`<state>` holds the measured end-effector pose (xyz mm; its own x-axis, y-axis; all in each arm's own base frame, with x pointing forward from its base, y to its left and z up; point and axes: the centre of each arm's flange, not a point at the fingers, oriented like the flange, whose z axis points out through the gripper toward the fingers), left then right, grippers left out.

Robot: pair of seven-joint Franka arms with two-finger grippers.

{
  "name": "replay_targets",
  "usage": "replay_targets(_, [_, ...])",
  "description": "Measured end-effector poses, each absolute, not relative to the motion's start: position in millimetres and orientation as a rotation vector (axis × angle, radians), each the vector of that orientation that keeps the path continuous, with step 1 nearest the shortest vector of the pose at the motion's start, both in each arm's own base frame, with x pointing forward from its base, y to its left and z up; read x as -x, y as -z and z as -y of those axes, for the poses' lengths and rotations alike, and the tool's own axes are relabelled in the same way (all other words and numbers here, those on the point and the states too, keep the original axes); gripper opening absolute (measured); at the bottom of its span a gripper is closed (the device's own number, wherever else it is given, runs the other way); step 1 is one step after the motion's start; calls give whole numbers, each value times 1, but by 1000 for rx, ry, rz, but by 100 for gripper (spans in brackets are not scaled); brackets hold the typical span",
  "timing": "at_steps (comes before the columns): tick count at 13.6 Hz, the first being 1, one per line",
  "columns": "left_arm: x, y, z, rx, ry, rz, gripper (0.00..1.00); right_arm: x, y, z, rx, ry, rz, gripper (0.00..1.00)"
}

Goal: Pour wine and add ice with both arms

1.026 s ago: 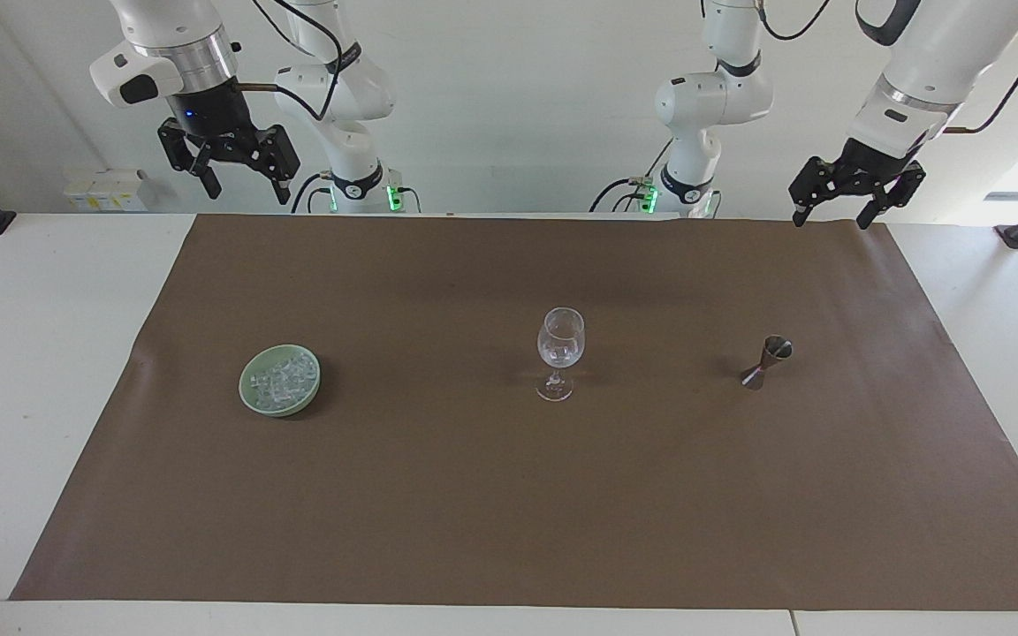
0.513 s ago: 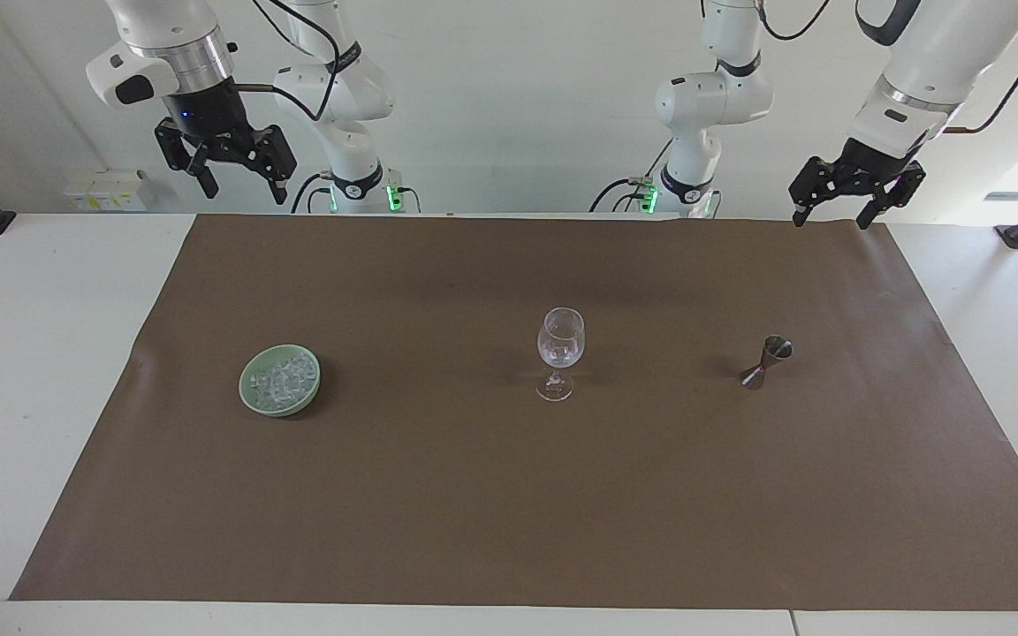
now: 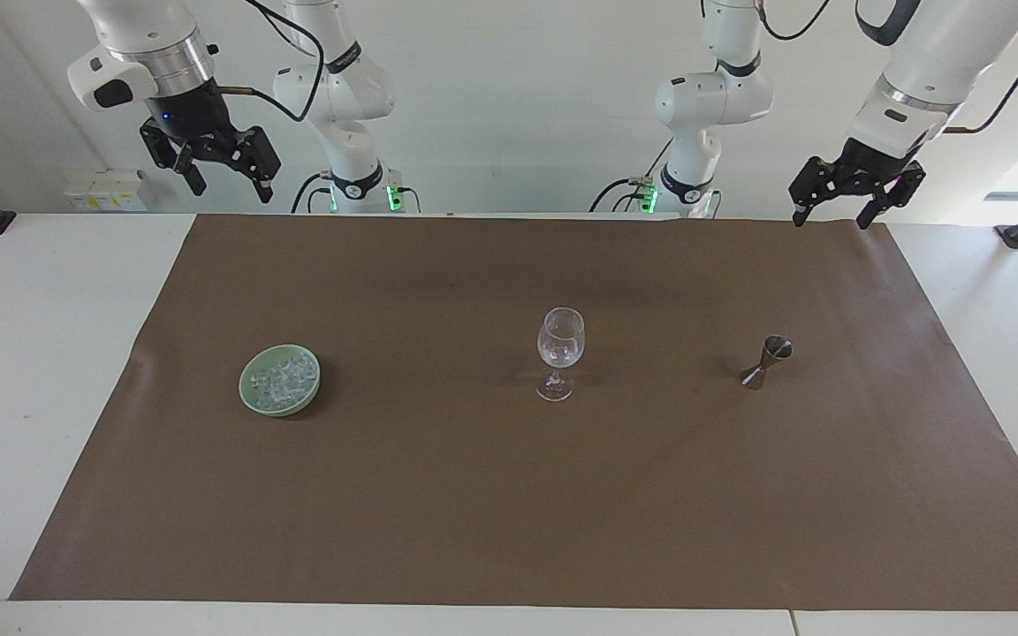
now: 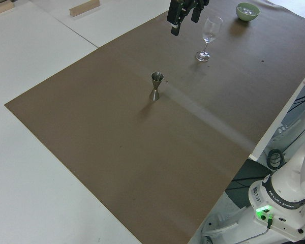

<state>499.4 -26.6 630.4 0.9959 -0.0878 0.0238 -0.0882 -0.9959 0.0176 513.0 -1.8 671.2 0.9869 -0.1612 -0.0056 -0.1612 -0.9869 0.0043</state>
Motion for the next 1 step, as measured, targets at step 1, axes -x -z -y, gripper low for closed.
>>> replay_targets(1, [-499, -630, 27, -3120, -36, 138, 100, -513, -671, 1, -3128, 11, 252, 100])
